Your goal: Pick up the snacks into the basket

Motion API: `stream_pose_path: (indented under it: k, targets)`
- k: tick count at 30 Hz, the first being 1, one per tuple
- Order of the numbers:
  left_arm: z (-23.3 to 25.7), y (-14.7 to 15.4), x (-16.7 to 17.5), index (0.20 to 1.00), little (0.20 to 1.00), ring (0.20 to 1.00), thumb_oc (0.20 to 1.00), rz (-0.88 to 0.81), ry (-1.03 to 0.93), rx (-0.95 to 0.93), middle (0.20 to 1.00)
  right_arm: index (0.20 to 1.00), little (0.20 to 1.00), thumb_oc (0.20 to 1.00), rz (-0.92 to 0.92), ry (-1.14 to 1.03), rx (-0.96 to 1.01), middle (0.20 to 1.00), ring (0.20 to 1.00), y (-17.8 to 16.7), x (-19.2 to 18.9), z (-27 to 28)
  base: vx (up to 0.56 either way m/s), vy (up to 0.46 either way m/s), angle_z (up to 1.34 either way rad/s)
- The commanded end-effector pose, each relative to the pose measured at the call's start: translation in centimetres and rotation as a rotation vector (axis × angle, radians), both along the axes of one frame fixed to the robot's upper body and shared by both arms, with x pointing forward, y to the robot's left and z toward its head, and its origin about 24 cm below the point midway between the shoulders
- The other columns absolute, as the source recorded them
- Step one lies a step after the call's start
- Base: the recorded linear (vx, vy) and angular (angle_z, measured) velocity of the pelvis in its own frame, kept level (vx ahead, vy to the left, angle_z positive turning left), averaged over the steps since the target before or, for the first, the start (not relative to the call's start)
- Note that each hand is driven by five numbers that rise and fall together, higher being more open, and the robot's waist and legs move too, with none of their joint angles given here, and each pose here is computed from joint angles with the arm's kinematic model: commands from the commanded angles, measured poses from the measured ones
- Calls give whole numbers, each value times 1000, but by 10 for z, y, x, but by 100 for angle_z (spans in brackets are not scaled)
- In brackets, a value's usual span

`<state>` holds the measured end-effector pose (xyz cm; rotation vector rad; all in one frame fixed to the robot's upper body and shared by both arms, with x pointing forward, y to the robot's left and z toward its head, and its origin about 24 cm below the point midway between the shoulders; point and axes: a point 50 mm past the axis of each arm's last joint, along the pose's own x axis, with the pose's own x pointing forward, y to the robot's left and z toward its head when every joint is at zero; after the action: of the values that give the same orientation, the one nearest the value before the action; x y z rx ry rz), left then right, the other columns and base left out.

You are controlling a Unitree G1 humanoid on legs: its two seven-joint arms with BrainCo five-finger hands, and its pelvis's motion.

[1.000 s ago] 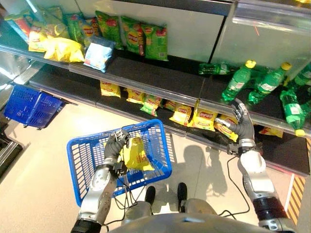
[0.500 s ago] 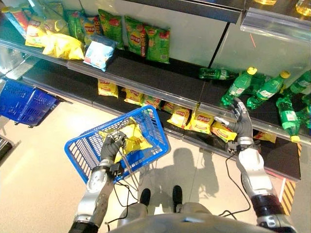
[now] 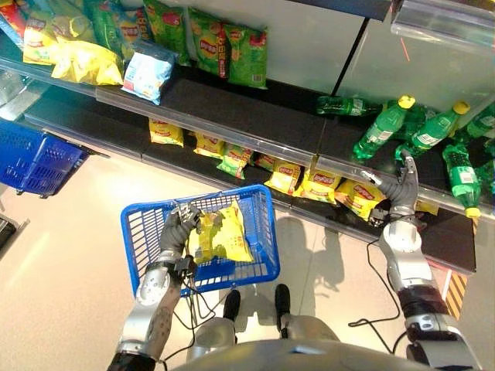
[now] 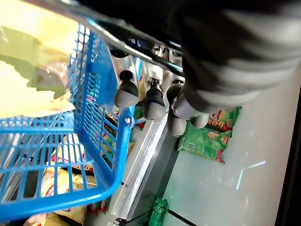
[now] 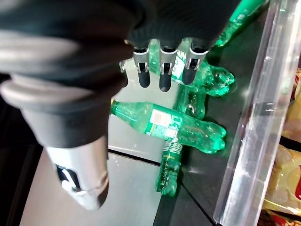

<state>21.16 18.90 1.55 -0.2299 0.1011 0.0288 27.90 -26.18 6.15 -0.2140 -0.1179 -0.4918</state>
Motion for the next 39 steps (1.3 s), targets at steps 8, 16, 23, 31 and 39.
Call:
stream_pose_path:
  k: [8,16,23,31,39]
  targets:
    - [77,4,18,200,200,200,200,-44,-400,43,200,1000,1000,1000,47,-149,-34,1000,1000,-4,-8,31,-22,-240,-22]
    - [67,6,20,200,200,200,200,23,-373,-16,200,1000,1000,1000,222,-172,-104,1000,1000,13,-17,41,1,-547,-13]
    - [52,6,10,200,200,200,200,20,-318,-41,200,1000,1000,1000,329,-161,-109,1000,1000,28,-15,40,84,-280,-20]
    - [57,-3,12,200,200,200,200,-35,-334,-23,200,1000,1000,1000,356,-193,-85,1000,1000,38,-6,45,146,-46,-11]
    - [62,-5,15,200,200,200,200,-77,-348,26,200,1000,1000,1000,345,-213,-46,1000,1000,40,-2,48,125,-58,1]
